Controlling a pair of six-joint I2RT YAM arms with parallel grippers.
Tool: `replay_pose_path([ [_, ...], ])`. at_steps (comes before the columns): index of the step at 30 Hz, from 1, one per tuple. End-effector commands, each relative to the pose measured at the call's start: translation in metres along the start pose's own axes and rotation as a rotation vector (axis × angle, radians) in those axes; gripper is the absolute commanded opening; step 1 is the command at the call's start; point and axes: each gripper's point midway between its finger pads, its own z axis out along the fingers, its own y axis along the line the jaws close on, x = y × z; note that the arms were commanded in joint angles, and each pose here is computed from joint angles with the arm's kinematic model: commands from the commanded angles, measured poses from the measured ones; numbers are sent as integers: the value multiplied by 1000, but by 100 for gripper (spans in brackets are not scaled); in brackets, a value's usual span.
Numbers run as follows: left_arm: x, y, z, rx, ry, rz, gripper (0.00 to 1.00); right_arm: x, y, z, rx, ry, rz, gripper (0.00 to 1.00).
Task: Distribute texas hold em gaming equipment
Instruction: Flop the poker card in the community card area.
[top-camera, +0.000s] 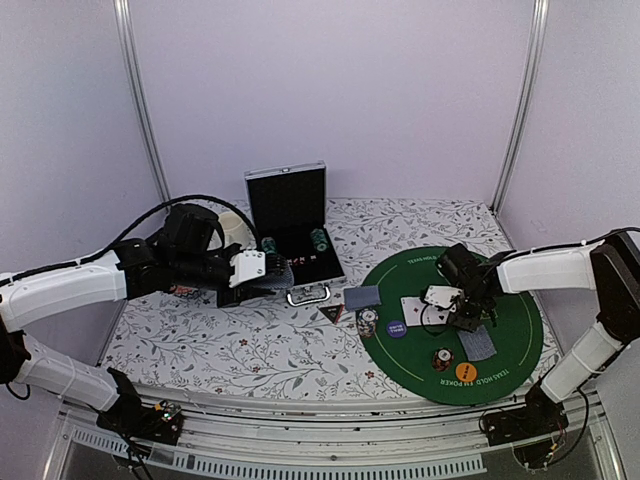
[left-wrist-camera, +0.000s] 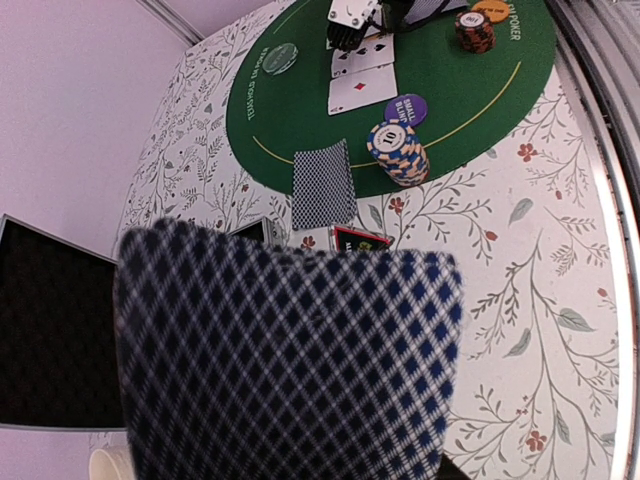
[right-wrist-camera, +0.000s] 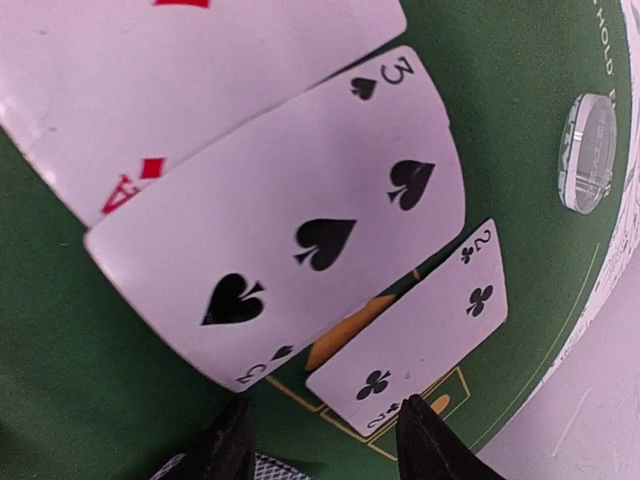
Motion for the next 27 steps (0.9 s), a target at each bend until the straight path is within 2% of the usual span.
replay_pose_path([
  [1,-9,2,-3,-10,-25,12,38,-16,14,-28,-114,-105,24,54],
  [4,-9,2,-3,-11,-26,12,38,-44,1,-59,-151,-271,128,60],
  [6,-9,2,-4,-11,-27,13,38,-56,-22,-76,-156,-368,250,62],
  [9,-11,3,-4,-11,-33,12,38,-52,-64,-82,-151,-430,531,66],
  [13,-12,3,-6,-15,-36,13,38,-27,-98,-61,-170,-360,900,67],
  [18,-14,3,-7,-13,-44,13,38,13,-106,-19,-211,-228,1182,64],
  [21,-14,3,-7,-15,-42,13,38,26,-104,3,-258,-171,1270,59],
  [27,-10,3,-6,-18,-29,15,38,16,-81,30,-377,-123,1268,53],
])
